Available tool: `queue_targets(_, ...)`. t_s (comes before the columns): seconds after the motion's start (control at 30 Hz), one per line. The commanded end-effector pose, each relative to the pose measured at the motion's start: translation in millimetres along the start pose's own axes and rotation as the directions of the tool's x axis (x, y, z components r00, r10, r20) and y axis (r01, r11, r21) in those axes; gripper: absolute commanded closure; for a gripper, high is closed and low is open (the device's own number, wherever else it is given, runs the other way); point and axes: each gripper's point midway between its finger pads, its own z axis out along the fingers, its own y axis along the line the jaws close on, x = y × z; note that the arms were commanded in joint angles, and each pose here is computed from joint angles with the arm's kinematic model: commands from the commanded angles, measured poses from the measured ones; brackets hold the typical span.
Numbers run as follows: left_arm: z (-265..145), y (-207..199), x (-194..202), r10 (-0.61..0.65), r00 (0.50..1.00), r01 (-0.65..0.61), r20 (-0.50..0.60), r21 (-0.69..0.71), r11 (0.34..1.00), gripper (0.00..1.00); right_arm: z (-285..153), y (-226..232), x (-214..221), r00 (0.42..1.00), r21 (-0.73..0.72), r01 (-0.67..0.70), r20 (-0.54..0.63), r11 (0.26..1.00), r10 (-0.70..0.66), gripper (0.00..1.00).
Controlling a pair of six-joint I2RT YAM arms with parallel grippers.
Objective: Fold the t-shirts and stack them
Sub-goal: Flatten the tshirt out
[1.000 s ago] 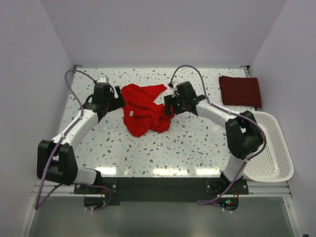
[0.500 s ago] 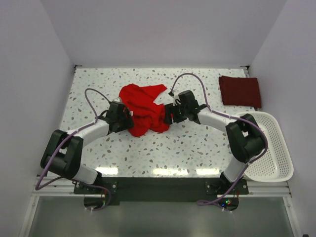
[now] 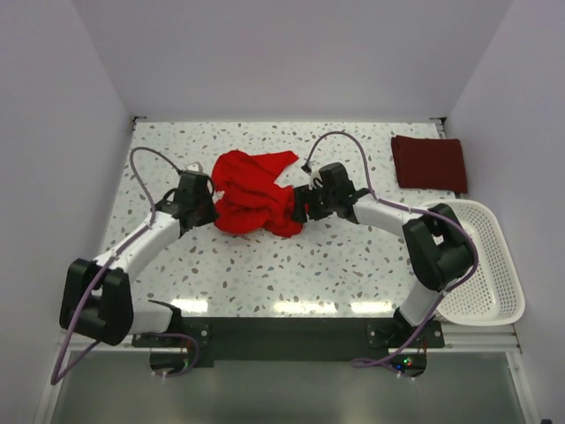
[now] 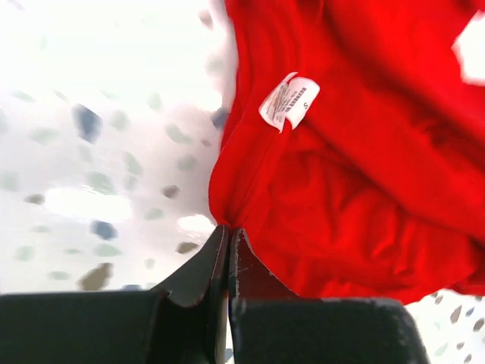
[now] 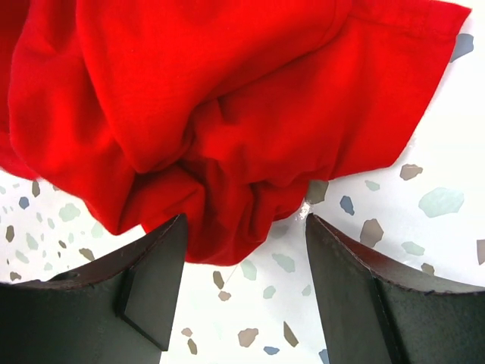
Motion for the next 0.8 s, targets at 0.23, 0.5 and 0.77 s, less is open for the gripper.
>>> queue_targets(0.23, -63, 43, -67, 0.101, 0.974, -0.073, 0.205, -0.139, 0.988, 1.0, 14, -11, -42, 0.991, 0.073, -0.03, 0.136, 0.997, 0.02, 0.34)
queue_targets(0.5, -73, 55, -74, 0.119, 0.963, -0.074, 0.243, -0.183, 0.98, 1.0, 45, -24, -45, 0.994, 0.09, -0.042, 0.104, 0.995, 0.033, 0.34)
queue_targets(0.77, -95, 75, -104, 0.067, 0.944, 0.013, 0.323, -0.24, 0.971, 1.0, 33, -32, -66, 0.99, 0.092, -0.052, 0.135, 0.994, 0.04, 1.0)
